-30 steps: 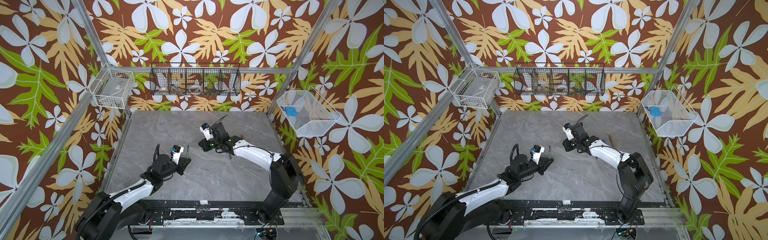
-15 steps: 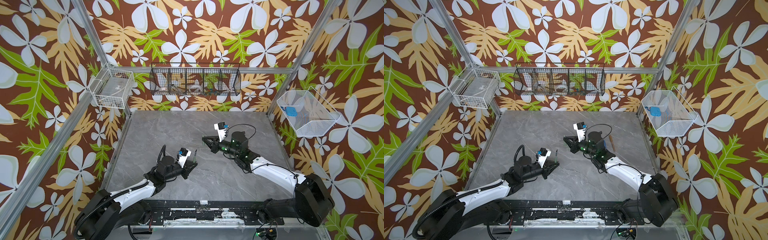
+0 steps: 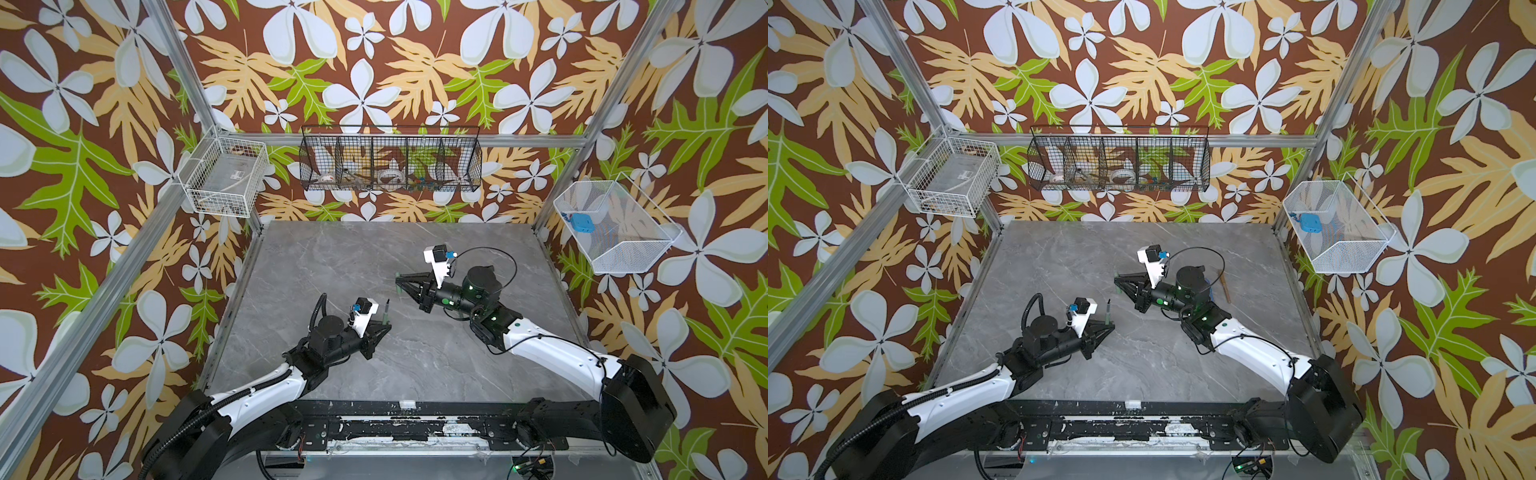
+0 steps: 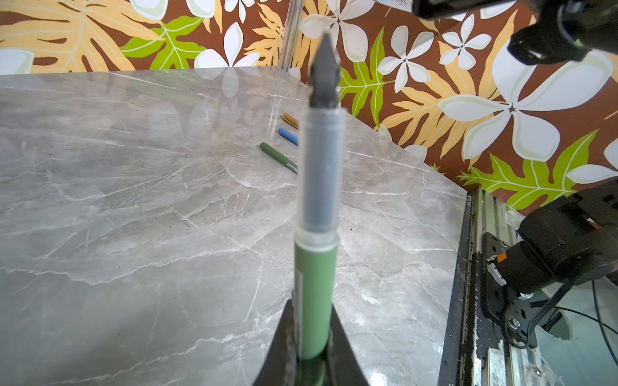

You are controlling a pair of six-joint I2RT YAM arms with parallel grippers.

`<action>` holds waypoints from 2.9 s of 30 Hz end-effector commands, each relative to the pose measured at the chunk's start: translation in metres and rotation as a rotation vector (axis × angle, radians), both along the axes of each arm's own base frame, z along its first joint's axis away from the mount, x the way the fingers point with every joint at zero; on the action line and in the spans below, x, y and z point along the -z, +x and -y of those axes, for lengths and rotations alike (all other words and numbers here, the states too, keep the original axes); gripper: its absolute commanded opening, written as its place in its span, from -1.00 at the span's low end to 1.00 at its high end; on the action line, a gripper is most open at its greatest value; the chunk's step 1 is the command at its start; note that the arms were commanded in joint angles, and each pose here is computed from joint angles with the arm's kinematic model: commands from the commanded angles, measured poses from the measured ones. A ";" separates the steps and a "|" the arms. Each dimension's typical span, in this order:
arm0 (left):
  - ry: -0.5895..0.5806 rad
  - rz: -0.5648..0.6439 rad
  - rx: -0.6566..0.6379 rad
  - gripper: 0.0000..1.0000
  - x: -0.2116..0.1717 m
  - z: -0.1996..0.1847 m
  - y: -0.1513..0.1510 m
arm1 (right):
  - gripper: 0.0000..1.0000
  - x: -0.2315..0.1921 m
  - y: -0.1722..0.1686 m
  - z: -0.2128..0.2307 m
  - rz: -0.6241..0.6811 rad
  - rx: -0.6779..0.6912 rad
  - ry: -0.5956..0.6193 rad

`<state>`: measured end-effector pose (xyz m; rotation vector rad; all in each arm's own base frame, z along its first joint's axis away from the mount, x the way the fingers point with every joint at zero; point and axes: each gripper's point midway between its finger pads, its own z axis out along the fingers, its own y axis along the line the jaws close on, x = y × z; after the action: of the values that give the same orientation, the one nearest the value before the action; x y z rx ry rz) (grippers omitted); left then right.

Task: Insert the pens into the pen caps
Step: 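Lift the green cap with the right gripper and carry it toward the left gripper, then align the held cap above the fountain pen nib held by the left gripper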

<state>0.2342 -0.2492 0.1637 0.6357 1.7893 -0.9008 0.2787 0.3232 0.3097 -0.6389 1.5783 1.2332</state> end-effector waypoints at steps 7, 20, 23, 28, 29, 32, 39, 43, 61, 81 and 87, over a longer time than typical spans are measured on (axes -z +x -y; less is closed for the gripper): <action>-0.033 0.069 -0.032 -1.00 -0.016 -0.005 0.001 | -0.79 -0.025 -0.021 -0.014 0.082 -0.055 0.058; -0.055 0.078 -0.035 -1.00 -0.023 -0.007 -0.001 | -0.81 -0.017 -0.011 -0.030 0.113 0.003 0.009; -0.060 0.081 -0.034 -1.00 -0.025 -0.008 -0.002 | -0.81 -0.015 -0.010 -0.033 0.114 0.002 0.007; -0.062 0.081 -0.033 -1.00 -0.025 -0.007 -0.003 | -0.81 -0.016 -0.013 -0.037 0.114 -0.023 0.021; -0.062 0.080 -0.034 -1.00 -0.025 -0.008 -0.003 | -0.81 -0.015 -0.013 -0.037 0.112 -0.023 0.020; -0.064 0.080 -0.033 -1.00 -0.025 -0.008 -0.003 | -0.81 -0.014 -0.014 -0.037 0.111 -0.022 0.019; -0.069 0.080 -0.037 -1.00 -0.025 -0.008 -0.003 | -0.81 -0.013 -0.018 -0.037 0.099 -0.041 0.041; -0.073 0.083 -0.040 -1.00 -0.026 -0.009 -0.002 | -0.81 -0.010 -0.017 -0.037 0.084 -0.041 0.040; -0.084 0.097 -0.055 -1.00 -0.029 -0.012 -0.003 | -0.82 -0.010 -0.025 -0.042 0.054 -0.107 0.134; -0.124 0.138 -0.103 -1.00 -0.039 -0.024 -0.005 | -0.82 -0.004 -0.030 -0.045 0.020 -0.134 0.146; -0.106 0.130 -0.097 -1.00 -0.037 -0.022 -0.003 | -0.82 -0.016 -0.027 -0.042 0.058 -0.101 0.134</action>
<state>0.2301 -0.2257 0.1932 0.5158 1.6578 -0.8589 0.2494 0.3671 0.3115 -0.6684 1.4622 1.4066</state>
